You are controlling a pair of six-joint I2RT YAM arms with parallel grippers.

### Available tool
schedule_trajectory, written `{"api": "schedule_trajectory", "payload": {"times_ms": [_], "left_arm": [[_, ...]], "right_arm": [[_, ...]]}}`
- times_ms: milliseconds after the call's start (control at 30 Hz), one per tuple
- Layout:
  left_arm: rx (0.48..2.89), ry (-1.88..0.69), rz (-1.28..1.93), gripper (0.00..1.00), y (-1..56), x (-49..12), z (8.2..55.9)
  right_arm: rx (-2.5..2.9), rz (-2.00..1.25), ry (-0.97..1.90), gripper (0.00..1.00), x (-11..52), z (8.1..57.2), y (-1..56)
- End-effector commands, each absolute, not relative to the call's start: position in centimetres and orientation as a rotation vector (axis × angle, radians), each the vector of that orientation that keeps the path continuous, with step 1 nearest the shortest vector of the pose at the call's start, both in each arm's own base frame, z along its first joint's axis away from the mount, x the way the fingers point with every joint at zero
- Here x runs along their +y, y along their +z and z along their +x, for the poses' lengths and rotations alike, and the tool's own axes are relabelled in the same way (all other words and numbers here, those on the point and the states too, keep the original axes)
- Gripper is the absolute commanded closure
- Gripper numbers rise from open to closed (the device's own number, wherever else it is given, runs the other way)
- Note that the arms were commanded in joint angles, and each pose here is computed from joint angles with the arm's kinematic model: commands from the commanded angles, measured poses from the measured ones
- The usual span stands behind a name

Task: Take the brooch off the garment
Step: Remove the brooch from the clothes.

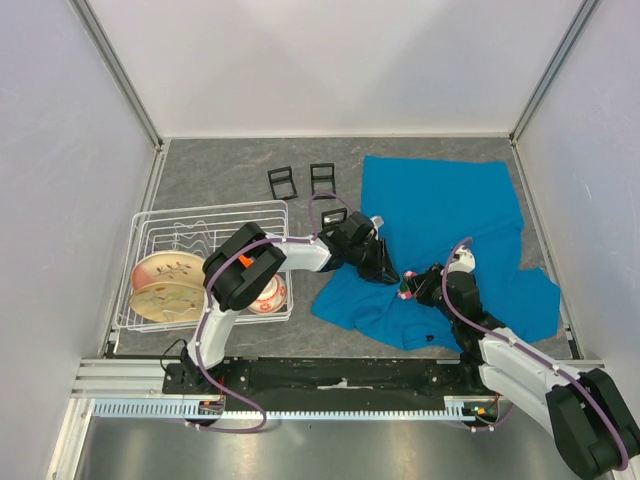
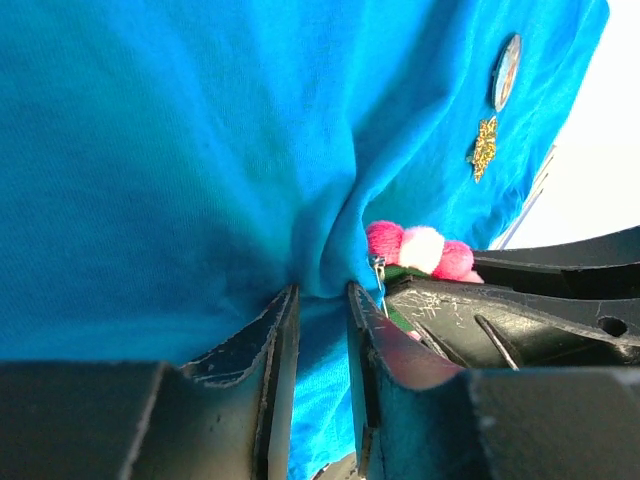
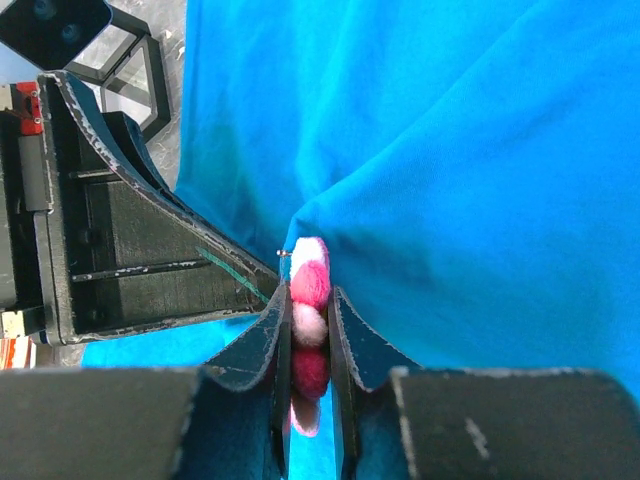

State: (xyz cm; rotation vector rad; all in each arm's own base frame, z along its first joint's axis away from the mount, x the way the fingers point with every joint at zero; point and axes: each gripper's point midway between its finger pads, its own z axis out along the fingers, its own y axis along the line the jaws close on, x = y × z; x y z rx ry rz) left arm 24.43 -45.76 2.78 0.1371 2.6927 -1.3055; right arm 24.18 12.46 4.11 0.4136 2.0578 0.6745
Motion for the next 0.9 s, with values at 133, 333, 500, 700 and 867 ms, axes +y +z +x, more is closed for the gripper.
{"api": "schedule_trajectory", "payload": {"times_ms": [133,333,500,700,867], "left_arm": [[2.623,-1.393,0.137,0.57,4.2,-47.1,24.6],[2.547,-1.441,0.117,0.47,6.0,-47.0,24.7],[2.565,-1.467,0.093,0.53,5.2,-47.2,24.5],[2.572,-1.468,0.070,0.58,4.7,-47.2,24.5],[2.581,-1.476,0.065,0.60,4.1,-47.4,24.6]], "right_arm": [[2.044,0.424,0.669,1.00,12.4,24.5,3.9],[2.053,0.428,0.659,1.00,12.3,24.4,3.8],[2.054,0.426,0.662,1.00,12.3,24.4,3.9],[2.055,0.426,0.664,1.00,12.3,24.3,3.8],[2.052,0.425,0.667,1.00,12.4,24.3,3.9]]}}
